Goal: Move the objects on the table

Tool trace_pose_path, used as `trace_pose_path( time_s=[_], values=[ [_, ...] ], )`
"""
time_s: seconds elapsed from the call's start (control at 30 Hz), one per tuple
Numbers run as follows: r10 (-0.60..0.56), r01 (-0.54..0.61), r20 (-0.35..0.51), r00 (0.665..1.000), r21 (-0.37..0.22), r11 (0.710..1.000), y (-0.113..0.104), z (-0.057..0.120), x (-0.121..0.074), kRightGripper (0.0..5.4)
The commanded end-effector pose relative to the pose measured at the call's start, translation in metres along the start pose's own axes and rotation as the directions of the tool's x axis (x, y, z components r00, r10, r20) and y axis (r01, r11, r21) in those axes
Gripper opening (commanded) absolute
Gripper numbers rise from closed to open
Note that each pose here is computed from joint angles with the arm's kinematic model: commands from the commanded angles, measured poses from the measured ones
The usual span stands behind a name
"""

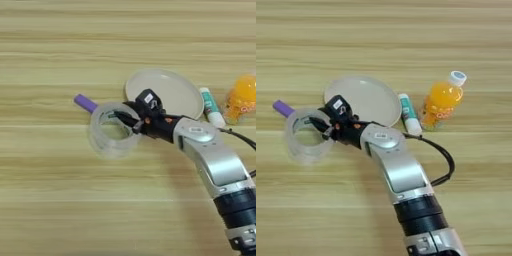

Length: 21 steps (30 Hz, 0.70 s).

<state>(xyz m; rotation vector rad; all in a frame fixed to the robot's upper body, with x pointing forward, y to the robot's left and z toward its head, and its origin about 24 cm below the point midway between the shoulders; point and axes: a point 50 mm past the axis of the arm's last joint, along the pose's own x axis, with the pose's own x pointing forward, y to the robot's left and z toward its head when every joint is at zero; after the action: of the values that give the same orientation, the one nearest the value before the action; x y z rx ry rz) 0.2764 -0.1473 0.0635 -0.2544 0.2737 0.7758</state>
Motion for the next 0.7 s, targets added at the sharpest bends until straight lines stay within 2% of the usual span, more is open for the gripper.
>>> trace_pose_path(
  time_s=[0.03, 0.2, 0.53, 0.57, 0.7],
  values=[
    [-0.005, 0.006, 0.025, 1.000, -0.029, 1.000, -0.001, 0.009, 0.002, 1.52],
    [0.005, -0.005, -0.004, 1.000, -0.016, 1.000, 0.003, 0.000, 0.005, 1.52],
    [-0.007, 0.007, -0.018, 1.000, -0.005, 1.000, 0.000, -0.005, 0.008, 1.52],
    [-0.010, 0.010, -0.016, 1.000, -0.005, 1.000, 0.000, -0.005, 0.008, 1.81],
    [-0.018, 0.018, -0.005, 1.000, -0.012, 1.000, -0.001, -0.002, 0.008, 2.35]
  ],
)
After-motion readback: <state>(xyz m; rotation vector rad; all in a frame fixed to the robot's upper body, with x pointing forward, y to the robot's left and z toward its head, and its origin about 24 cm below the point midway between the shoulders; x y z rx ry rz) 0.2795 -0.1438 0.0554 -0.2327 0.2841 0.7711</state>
